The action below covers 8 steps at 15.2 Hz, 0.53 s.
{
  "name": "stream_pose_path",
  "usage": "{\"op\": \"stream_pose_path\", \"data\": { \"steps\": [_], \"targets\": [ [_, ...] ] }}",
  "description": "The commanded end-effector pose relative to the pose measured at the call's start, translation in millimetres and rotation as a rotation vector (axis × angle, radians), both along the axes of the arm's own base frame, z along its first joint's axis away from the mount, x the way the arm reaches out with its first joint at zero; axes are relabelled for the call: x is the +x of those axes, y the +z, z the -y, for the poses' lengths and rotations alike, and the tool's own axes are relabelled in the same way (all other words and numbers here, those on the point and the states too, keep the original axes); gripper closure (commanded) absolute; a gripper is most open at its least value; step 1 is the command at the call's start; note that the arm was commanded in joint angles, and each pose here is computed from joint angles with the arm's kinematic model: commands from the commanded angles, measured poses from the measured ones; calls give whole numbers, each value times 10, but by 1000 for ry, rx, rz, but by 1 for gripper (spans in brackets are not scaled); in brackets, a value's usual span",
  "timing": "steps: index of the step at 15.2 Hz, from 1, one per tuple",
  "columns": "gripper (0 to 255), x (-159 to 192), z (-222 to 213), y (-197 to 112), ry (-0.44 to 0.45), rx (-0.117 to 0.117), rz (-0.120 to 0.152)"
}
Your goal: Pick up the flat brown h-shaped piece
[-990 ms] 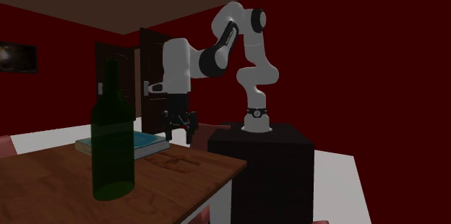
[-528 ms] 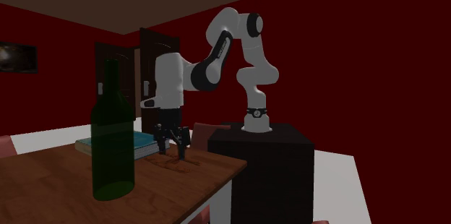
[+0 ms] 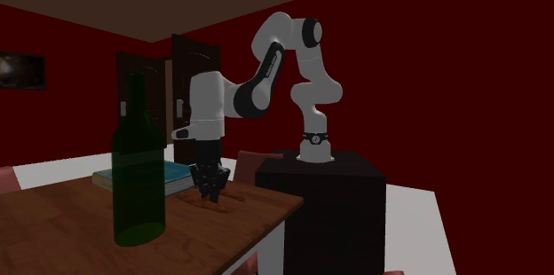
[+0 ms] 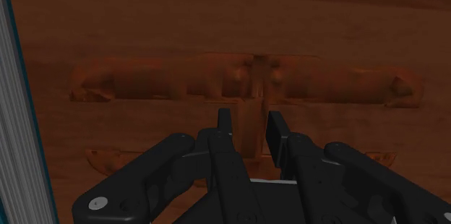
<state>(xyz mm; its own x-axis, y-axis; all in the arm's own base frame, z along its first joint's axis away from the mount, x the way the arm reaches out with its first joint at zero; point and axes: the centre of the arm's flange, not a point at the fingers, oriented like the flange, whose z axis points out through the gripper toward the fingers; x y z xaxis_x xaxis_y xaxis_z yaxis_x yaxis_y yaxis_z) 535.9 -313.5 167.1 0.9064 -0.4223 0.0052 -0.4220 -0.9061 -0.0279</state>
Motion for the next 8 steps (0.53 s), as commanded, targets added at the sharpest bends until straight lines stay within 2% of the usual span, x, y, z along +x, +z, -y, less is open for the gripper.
{"op": "stream_pose_path", "data": {
  "steps": [1,6,8],
  "targets": [
    [255,9,-29,-23,4,3,-2],
    [255,-10,-20,-20,4,3,-2],
    [255,-11,-20,85,4,3,-2]
  ]
}}
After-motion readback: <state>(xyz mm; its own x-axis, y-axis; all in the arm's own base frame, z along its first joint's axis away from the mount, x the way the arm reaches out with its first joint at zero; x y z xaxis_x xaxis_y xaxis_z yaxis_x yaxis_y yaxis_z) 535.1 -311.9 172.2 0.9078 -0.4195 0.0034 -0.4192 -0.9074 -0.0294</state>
